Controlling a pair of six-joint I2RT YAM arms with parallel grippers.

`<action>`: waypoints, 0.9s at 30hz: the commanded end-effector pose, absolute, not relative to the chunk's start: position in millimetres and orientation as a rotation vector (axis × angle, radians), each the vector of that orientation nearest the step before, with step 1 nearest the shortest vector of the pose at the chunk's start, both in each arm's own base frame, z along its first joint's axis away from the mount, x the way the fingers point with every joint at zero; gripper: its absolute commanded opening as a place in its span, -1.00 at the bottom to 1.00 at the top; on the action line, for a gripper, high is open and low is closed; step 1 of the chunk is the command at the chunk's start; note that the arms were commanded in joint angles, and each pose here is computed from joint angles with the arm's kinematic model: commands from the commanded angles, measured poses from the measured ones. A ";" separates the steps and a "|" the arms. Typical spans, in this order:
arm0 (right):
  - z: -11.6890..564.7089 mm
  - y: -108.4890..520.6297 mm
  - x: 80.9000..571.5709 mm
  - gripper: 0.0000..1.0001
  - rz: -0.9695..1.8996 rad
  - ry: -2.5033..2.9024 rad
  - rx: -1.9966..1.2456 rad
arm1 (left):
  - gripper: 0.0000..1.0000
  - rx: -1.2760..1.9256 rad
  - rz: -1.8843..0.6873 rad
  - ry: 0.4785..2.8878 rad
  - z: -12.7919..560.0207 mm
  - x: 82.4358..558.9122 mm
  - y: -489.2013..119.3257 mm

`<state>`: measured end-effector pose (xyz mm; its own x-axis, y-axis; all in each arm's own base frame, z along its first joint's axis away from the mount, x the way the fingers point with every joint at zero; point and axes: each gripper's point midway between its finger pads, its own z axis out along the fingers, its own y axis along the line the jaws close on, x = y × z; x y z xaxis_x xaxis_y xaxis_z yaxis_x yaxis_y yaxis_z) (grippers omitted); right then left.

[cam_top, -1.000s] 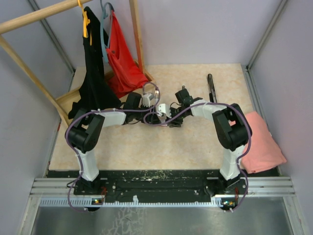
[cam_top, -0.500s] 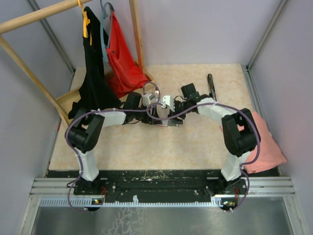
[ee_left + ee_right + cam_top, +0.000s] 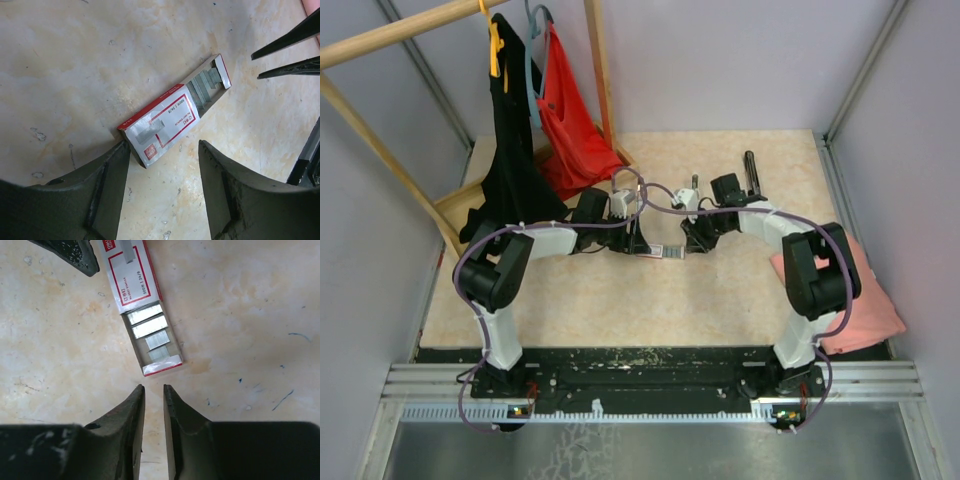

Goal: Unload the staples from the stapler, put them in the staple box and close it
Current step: Close the staple box at the center of the board.

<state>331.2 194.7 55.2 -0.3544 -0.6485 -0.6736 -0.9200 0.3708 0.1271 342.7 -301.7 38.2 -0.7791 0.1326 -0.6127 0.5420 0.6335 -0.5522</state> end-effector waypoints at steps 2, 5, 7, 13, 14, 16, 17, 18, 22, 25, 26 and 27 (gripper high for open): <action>54.3 197.9 330.5 -0.65 0.768 2.252 -1.189 | 0.25 0.508 -1.028 2.372 26.2 335.3 -295.1; 46.5 196.3 331.7 -0.69 0.788 2.297 -1.150 | 0.24 0.507 -1.028 2.373 25.6 335.2 -295.1; 40.6 194.0 333.6 -0.71 0.772 2.322 -1.136 | 0.23 0.505 -1.029 2.374 25.7 334.8 -295.0; 29.0 191.6 338.6 -0.79 0.750 2.368 -1.118 | 0.23 0.503 -1.035 2.376 24.7 334.2 -295.3; 27.3 191.7 339.3 -0.79 0.751 2.371 -1.120 | 0.23 0.502 -1.036 2.377 24.2 334.1 -295.4; 25.6 191.7 341.5 -0.79 0.746 2.371 -1.128 | 0.23 0.502 -1.036 2.379 23.1 334.0 -295.3; 25.7 191.9 343.4 -0.80 0.745 2.367 -1.132 | 0.23 0.502 -1.036 2.380 22.9 333.8 -295.4; 25.6 192.9 345.4 -0.80 0.745 2.362 -1.138 | 0.23 0.500 -1.037 2.382 22.3 333.8 -295.3; 24.6 195.4 348.6 -0.82 0.758 2.352 -1.155 | 0.23 0.496 -1.037 2.384 21.6 334.3 -295.7; 25.5 198.6 349.6 -0.82 0.776 2.340 -1.163 | 0.23 0.494 -1.036 2.387 20.7 334.0 -295.4; 25.5 200.0 349.4 -0.83 0.786 2.338 -1.165 | 0.23 0.493 -1.038 2.389 20.1 333.8 -295.5; 25.8 201.3 349.0 -0.82 0.795 2.335 -1.168 | 0.23 0.492 -1.038 2.388 20.5 333.9 -295.5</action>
<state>337.6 194.8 22.3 -0.5924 -0.5856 -0.5534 -0.7994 0.5130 0.3128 342.4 -301.7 38.1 -0.7838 0.1199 -0.6094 0.5340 0.6312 -0.5626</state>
